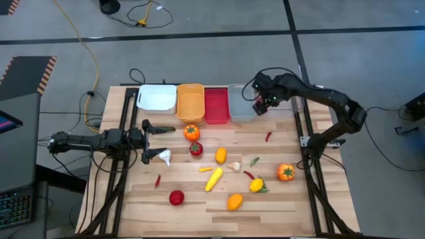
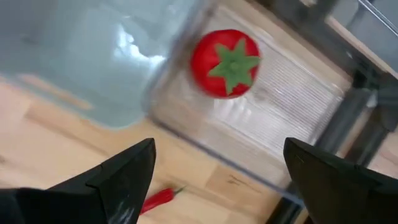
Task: Sort produce into baskets
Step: Put the orange tomato into the transparent bin
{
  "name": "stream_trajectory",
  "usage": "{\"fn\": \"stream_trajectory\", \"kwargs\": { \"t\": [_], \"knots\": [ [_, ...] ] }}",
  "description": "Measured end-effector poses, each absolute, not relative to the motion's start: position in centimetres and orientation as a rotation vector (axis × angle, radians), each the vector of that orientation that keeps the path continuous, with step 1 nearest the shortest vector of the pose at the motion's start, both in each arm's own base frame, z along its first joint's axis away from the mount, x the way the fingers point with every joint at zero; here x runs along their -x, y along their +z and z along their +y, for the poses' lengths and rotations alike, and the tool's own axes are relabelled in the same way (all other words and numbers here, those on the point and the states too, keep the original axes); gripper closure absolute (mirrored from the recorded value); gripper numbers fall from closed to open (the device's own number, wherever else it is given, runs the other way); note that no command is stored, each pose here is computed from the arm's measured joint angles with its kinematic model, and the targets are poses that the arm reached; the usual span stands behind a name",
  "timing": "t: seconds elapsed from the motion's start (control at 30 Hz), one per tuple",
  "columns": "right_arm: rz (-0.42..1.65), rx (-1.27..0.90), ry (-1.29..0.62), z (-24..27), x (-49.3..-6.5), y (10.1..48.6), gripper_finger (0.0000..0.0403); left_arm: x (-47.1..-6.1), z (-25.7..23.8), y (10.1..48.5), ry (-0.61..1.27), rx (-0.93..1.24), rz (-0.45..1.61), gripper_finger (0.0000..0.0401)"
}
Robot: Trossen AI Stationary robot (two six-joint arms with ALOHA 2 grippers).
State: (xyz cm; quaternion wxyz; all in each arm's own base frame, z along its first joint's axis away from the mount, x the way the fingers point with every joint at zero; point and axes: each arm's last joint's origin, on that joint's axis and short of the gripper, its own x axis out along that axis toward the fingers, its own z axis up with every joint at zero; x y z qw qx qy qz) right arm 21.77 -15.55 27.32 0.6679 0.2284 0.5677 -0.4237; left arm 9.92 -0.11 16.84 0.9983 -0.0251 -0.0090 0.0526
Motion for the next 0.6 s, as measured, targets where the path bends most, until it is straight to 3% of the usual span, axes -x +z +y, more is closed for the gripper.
{"fn": "stream_trajectory", "kwargs": {
  "t": [0.6],
  "knots": [
    [1.327,-0.481,-0.619,-9.5,-24.9,27.3,0.0021,-9.9,-0.1,16.8,0.105,0.050,-0.018,0.0036]
  ]
}}
